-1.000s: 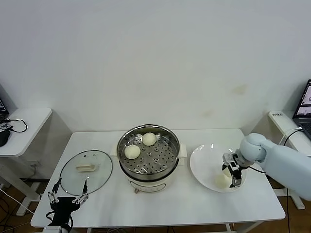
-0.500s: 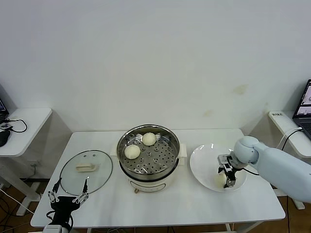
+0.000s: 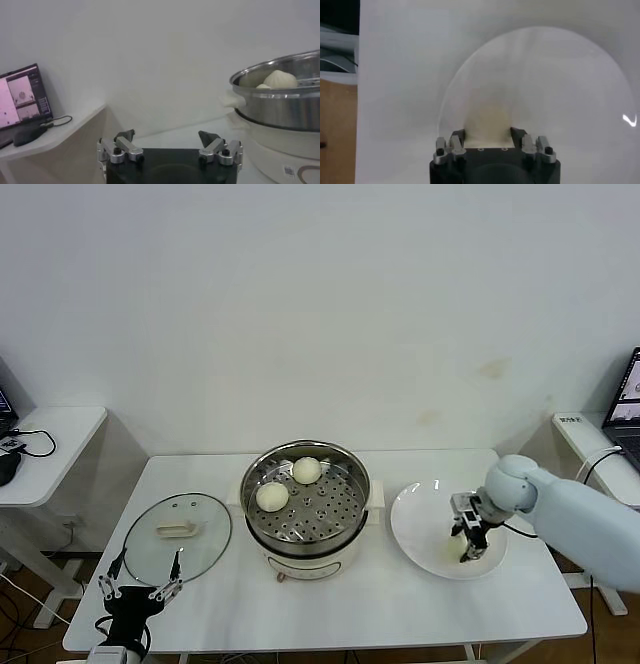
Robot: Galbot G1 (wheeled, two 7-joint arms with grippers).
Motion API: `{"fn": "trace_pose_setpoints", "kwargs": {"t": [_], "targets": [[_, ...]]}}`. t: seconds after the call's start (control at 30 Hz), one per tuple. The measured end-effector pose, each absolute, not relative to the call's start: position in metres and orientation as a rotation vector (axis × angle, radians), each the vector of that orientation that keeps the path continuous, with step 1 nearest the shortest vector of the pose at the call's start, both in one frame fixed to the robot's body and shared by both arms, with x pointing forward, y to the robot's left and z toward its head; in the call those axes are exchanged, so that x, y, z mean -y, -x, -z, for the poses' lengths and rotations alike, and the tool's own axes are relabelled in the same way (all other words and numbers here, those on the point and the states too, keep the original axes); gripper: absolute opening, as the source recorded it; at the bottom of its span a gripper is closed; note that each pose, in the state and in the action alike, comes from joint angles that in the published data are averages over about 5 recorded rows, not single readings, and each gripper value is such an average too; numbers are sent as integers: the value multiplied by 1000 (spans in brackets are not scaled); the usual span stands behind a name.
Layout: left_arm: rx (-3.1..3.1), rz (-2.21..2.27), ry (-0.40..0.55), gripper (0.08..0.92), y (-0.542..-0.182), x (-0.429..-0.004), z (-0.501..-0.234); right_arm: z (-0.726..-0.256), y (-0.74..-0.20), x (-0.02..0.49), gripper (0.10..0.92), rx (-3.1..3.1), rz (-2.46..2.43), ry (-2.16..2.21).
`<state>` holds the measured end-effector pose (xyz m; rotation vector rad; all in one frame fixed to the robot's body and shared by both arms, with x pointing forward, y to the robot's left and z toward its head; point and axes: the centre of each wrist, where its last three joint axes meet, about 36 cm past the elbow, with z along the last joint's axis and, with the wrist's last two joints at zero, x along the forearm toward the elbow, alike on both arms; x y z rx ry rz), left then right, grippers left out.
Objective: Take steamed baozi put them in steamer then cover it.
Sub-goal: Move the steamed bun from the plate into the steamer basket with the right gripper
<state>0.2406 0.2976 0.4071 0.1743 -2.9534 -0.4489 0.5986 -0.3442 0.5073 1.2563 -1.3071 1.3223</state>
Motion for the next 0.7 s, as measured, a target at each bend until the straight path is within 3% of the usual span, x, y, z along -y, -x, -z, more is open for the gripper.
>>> {"fn": "trace_pose_setpoints", "kwargs": {"t": [0.37,0.7], "targets": [[2963,450,-166,823,-244,-298,-409,-595,-627,327,595,1431,-1397,-1234],[2956,450,-178,823,-244,-301,-407,-675,-650,260,602,1522,-1528,-1295]]}}
